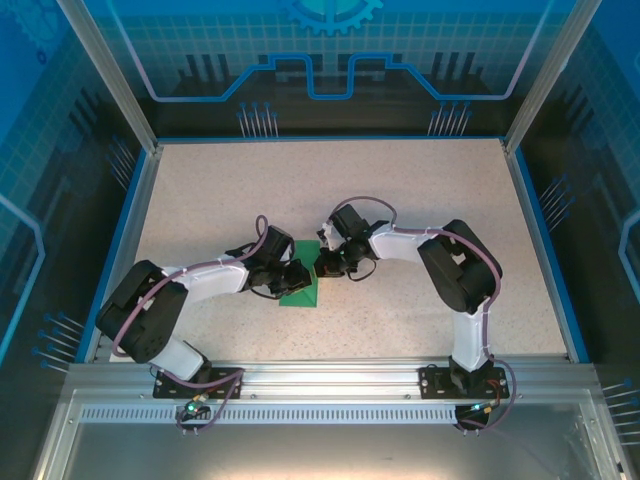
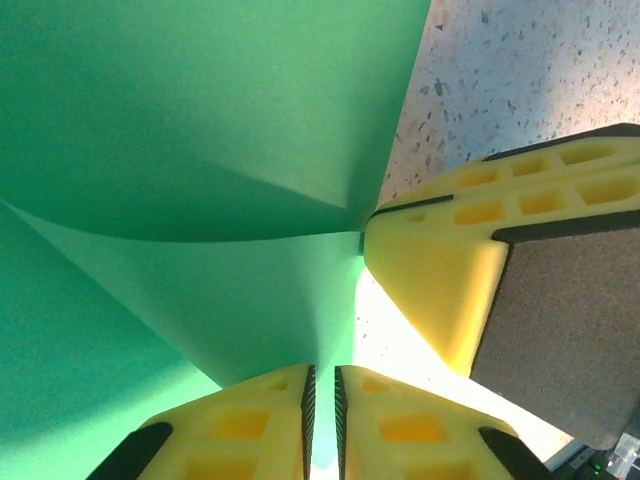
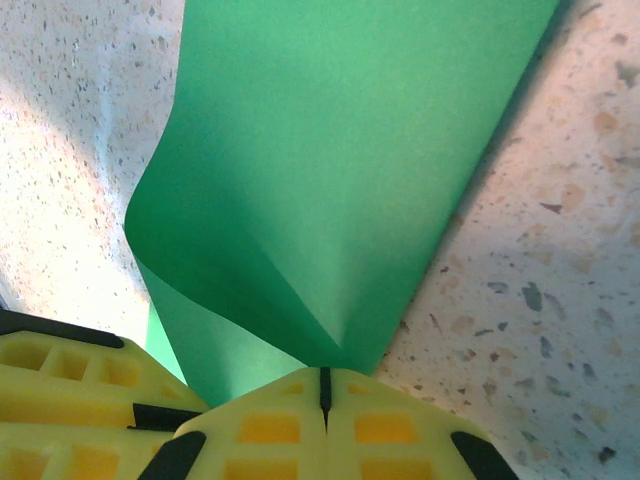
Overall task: Fold a paper plane with a square sheet of paper (pick it up from the middle)
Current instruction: Fold the triangle a second time at the center of the table.
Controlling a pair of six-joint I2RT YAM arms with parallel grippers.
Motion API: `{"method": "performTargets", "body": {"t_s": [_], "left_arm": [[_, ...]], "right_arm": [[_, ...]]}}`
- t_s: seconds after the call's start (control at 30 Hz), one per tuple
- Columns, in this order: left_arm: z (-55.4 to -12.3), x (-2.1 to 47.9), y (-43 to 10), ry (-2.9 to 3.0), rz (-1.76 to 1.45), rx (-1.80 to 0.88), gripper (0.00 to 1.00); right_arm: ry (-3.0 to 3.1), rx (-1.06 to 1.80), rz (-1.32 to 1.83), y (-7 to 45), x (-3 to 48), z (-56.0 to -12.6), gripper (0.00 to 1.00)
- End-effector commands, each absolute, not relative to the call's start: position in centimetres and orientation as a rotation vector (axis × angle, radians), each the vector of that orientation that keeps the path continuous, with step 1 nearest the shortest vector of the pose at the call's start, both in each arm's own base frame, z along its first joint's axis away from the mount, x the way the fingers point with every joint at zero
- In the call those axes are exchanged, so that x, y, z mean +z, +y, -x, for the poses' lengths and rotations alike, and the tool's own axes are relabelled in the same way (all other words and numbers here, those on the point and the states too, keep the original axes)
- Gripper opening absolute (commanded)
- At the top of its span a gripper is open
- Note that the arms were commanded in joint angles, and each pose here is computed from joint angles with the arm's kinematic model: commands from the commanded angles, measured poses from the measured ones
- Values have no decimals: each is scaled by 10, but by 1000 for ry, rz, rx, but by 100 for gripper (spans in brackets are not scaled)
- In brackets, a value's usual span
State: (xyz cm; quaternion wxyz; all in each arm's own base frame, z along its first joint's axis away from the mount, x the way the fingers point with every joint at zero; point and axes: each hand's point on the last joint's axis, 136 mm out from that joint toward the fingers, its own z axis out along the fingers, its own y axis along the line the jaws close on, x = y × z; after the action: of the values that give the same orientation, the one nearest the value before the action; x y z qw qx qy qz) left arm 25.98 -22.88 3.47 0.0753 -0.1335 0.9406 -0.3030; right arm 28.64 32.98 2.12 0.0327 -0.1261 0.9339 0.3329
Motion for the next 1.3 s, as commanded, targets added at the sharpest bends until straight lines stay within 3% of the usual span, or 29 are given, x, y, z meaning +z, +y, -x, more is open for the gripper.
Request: {"method": "performTargets", "body": {"t_s": [0.0, 0.67, 1.27], "left_arm": [[-264, 37, -233, 2817, 395, -947, 18], [-263, 32, -235, 2830, 398, -954, 22], [-259, 17, -227, 2878, 451, -880, 15]], "right_arm": [[2881, 1003, 385, 327, 19, -293, 4], [2904, 959, 355, 324, 9, -296, 4], [2902, 975, 359, 326, 11, -296, 5]]}}
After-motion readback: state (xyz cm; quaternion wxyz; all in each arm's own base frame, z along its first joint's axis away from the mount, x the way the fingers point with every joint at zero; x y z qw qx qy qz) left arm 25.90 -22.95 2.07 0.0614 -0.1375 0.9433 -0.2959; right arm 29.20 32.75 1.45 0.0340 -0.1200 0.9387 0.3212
